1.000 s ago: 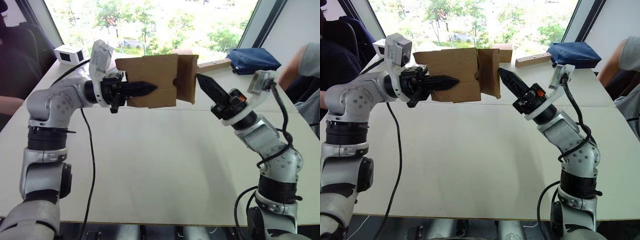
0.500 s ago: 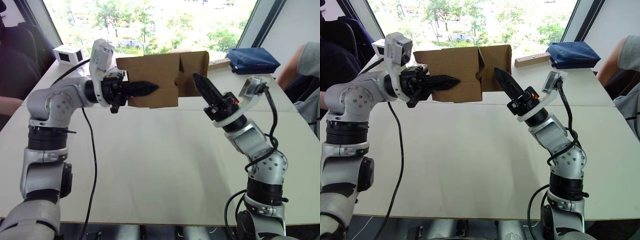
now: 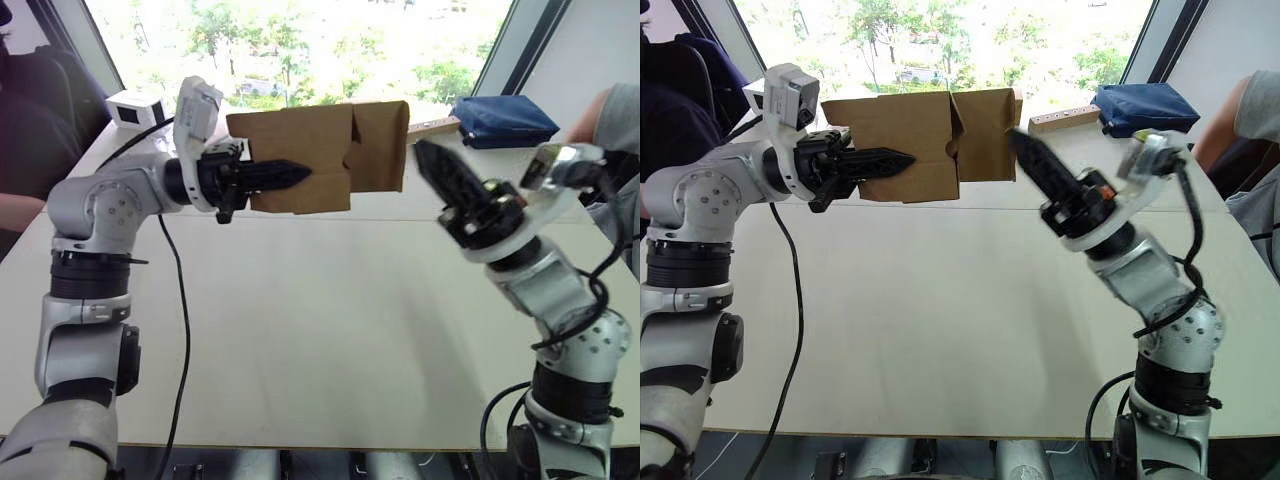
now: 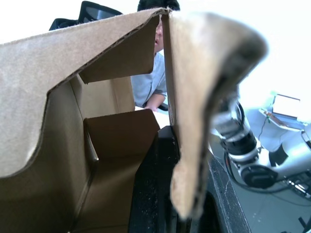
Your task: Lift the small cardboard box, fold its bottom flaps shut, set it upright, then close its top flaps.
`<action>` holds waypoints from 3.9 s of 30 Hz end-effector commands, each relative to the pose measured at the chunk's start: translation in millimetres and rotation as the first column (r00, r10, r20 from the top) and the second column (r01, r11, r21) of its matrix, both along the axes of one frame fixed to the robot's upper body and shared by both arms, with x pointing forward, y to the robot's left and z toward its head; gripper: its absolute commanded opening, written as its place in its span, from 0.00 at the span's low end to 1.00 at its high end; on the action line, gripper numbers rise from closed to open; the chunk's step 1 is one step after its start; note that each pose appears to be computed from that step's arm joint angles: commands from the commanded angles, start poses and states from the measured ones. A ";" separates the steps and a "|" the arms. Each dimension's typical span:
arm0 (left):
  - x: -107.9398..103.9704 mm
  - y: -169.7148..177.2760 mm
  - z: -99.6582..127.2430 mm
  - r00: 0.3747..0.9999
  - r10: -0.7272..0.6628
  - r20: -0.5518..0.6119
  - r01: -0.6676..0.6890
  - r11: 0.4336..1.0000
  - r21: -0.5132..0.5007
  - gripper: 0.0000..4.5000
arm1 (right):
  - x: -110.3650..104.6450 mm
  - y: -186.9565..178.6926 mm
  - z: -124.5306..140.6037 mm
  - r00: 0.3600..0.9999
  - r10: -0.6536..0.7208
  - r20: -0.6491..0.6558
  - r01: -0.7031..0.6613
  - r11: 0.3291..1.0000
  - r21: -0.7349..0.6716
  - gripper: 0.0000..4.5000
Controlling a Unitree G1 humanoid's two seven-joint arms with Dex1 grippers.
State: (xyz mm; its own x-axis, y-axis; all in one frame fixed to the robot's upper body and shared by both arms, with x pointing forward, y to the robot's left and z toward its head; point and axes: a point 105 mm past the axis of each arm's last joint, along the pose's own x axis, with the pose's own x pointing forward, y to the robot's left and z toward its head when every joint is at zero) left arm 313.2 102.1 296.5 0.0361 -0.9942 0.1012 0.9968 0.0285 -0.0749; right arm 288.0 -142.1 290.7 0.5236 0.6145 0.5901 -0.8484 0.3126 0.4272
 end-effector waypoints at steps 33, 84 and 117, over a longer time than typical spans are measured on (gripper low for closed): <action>-7.6 -1.5 20.5 0.998 -0.011 0.063 0.013 0.999 -0.036 0.00 | 16.9 41.4 -2.4 0.990 0.140 -0.030 -0.128 0.961 0.244 0.44; 3.6 -11.2 19.6 0.999 0.016 0.047 -0.012 0.997 -0.081 0.00 | 7.3 86.2 -1.1 0.996 0.090 -0.010 -0.087 0.977 0.194 0.44; 2.0 -2.5 22.7 0.999 0.011 0.037 -0.009 0.998 -0.068 0.00 | -8.8 50.5 -10.4 0.998 -0.012 0.064 0.013 1.000 -0.024 0.26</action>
